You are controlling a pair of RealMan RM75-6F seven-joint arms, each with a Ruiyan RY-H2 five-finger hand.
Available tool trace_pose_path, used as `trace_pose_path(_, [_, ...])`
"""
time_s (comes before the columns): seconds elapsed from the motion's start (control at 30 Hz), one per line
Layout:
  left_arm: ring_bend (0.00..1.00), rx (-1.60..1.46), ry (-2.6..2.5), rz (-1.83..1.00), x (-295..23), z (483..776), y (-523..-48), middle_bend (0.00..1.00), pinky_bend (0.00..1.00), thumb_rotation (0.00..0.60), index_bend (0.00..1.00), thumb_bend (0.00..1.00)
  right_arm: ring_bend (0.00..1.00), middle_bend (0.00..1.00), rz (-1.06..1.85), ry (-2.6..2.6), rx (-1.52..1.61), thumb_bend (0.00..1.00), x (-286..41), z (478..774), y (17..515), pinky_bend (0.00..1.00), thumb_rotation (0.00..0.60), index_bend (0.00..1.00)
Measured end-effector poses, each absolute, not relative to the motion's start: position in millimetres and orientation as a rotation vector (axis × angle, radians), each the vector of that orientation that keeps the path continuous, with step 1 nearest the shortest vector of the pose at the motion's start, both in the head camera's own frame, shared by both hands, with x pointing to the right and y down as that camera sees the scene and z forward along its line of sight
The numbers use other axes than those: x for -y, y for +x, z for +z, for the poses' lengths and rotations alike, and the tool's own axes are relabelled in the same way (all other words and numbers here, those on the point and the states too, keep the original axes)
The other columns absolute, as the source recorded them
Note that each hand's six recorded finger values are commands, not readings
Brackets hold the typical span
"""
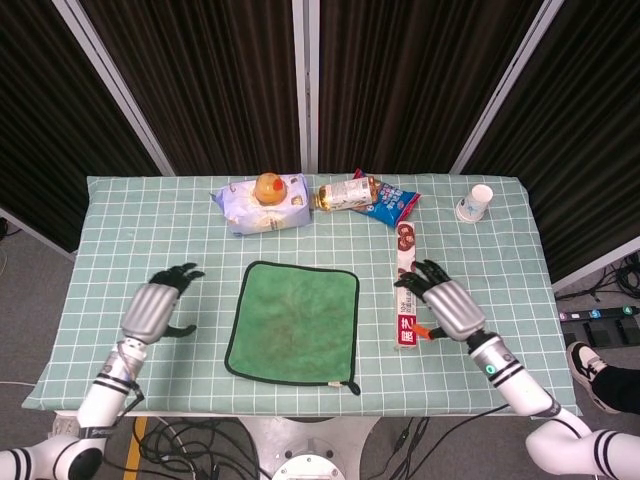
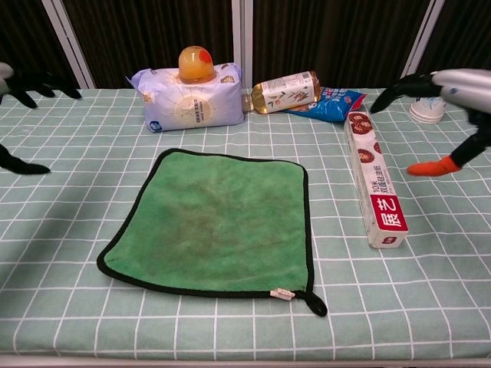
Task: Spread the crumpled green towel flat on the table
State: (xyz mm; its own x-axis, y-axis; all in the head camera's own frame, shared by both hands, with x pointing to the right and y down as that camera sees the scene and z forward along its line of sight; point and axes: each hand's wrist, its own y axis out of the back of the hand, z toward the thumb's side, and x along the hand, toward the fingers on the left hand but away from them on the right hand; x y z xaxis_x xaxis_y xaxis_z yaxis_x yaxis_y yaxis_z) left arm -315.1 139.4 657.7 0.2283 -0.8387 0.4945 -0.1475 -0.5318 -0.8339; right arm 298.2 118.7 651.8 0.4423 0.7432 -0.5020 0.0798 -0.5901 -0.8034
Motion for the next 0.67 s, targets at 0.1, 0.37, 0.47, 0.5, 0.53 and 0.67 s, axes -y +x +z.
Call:
trace_pose_path(0.1, [0.18,-1.003,-1.711,-1.385,-132,646,-353,0.23,0.24,0.6,0.25,0.11,0.03,0.18,1.23,-1.875,0.754,0.15,-118,640,330,0.0,0.6,0.22])
trace_pose_path(0.37, [0.18,-1.124,-1.473,-1.464,-149,606,-428,0.23,0.23,0.6,0.25,0.11,0.02,0.17,1.349,-1.702,0.902,0.18,-136,607,398,0.0,0.6,0.22])
trace_pose_path(0.47, [0.18,-1.113,-1.455,-1.502,-168,598,-442,0.23,0.23,0.6,0.25,0.11,0.01,0.17,1.398,-1.65,0.954,0.19,-149,593,422,0.0,0.6,0.21])
trace_pose_path(0.5, [0.18,-1.11,-1.455,-1.511,-174,596,-445,0.23,0.23,0.6,0.25,0.11,0.01,0.17,1.415,-1.63,0.976,0.19,-155,588,430,0.0,0.6,0.21])
trace_pose_path(0.53, [0.18,-1.107,-1.458,-1.522,-182,594,-447,0.23,0.23,0.6,0.25,0.11,0.01,0.17,1.428,-1.614,0.993,0.19,-159,583,436,0.0,0.599,0.21])
trace_pose_path(0.67, [0.18,-1.104,-1.462,-1.539,-203,584,-446,0.23,0.23,0.6,0.25,0.11,0.01,0.17,1.479,-1.552,1.055,0.19,-182,565,457,0.0,0.594,0.21])
